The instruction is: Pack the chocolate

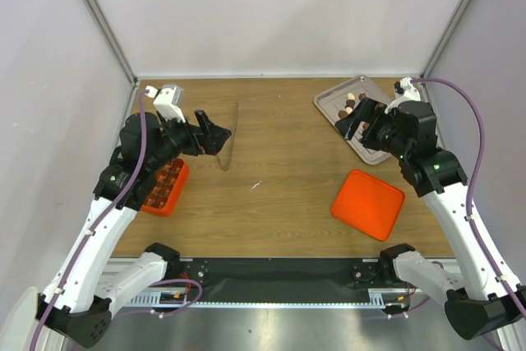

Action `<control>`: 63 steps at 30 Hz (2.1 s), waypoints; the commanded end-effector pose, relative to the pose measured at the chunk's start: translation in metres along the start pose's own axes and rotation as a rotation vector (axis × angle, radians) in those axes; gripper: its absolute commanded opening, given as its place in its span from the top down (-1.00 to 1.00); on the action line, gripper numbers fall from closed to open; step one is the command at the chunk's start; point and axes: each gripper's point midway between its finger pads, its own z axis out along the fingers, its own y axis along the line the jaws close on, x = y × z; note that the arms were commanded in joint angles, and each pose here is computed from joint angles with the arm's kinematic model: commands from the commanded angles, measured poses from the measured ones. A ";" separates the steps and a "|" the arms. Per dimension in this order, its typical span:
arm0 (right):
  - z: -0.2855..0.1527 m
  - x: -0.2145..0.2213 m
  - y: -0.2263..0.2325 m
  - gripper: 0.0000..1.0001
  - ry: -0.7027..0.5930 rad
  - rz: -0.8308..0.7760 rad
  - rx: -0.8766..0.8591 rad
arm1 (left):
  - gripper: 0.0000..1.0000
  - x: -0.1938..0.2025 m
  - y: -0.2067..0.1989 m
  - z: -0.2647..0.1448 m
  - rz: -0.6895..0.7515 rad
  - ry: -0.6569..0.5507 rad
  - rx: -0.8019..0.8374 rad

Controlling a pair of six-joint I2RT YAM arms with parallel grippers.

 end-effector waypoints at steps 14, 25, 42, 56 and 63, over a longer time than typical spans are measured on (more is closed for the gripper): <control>-0.001 -0.015 0.008 -0.99 -0.045 -0.002 -0.021 | -0.99 -0.028 0.066 0.013 -0.022 -0.075 -0.359; 0.011 0.010 0.014 -0.99 0.045 0.008 -0.097 | -0.62 0.027 0.237 0.134 -0.263 0.266 -0.685; 0.019 0.025 -0.006 -0.99 0.071 -0.024 -0.030 | 0.12 0.133 0.271 0.223 -0.382 0.519 -0.749; -0.005 0.043 -0.011 -0.99 0.112 0.007 -0.021 | 1.00 0.193 0.158 0.199 -0.434 0.575 -0.548; 0.003 0.090 -0.035 -0.96 0.224 0.012 0.030 | 0.99 0.244 0.045 0.178 -0.513 0.621 -0.412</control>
